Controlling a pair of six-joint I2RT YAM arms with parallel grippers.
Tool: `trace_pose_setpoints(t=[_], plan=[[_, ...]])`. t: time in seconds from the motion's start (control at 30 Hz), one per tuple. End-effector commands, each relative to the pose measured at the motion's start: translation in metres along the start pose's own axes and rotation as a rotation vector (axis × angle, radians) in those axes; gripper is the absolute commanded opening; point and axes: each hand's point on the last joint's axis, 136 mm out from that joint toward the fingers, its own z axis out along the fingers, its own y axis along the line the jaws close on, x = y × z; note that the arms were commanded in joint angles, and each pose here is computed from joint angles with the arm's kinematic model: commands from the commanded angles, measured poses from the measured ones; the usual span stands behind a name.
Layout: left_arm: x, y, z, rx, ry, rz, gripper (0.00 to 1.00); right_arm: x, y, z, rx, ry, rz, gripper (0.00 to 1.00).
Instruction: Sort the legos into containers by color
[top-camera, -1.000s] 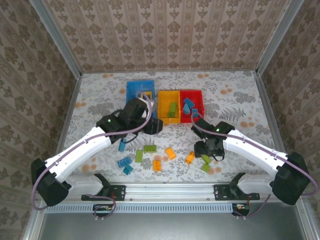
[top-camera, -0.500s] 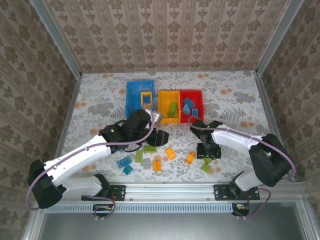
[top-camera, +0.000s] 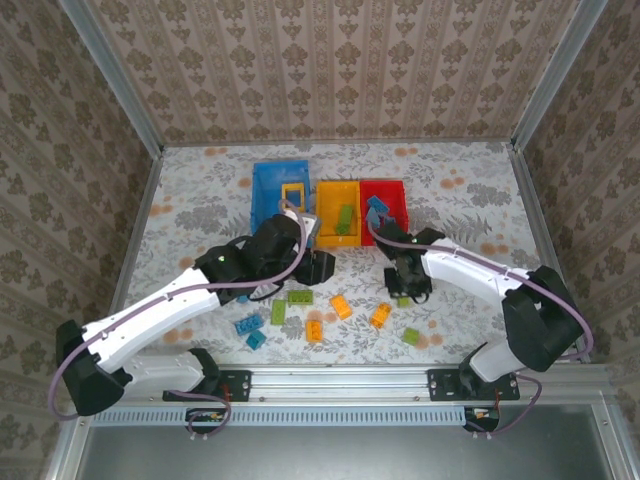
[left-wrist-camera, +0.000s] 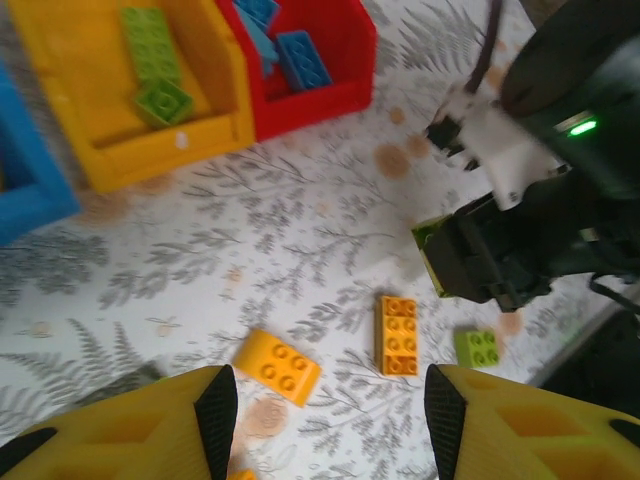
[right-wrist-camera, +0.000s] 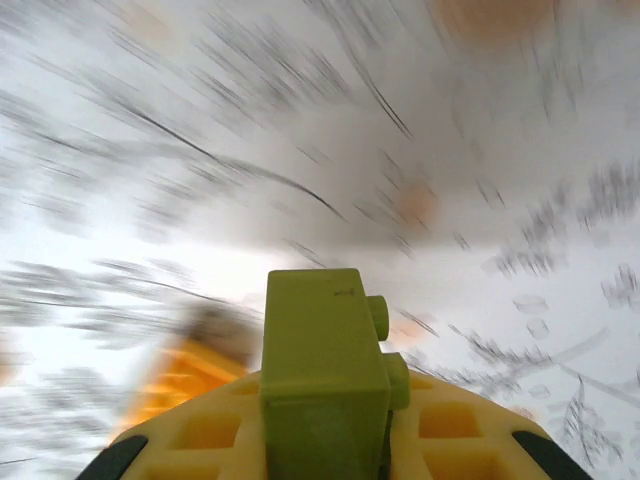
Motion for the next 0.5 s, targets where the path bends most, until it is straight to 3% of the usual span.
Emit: trace_pose_setpoints(t=[0.0, 0.23, 0.47], plan=[[-0.021, 0.022, -0.033, -0.138, -0.113, -0.022, 0.55, -0.045, 0.038, -0.035, -0.089, -0.144, -0.030, 0.17], [-0.031, 0.032, -0.049, -0.207, -0.142, 0.016, 0.55, -0.138, 0.117, -0.040, -0.238, -0.251, 0.016, 0.18], [-0.029, 0.035, -0.054, -0.227, -0.142, 0.025, 0.55, -0.203, 0.129, -0.003, -0.268, -0.229, 0.138, 0.19]])
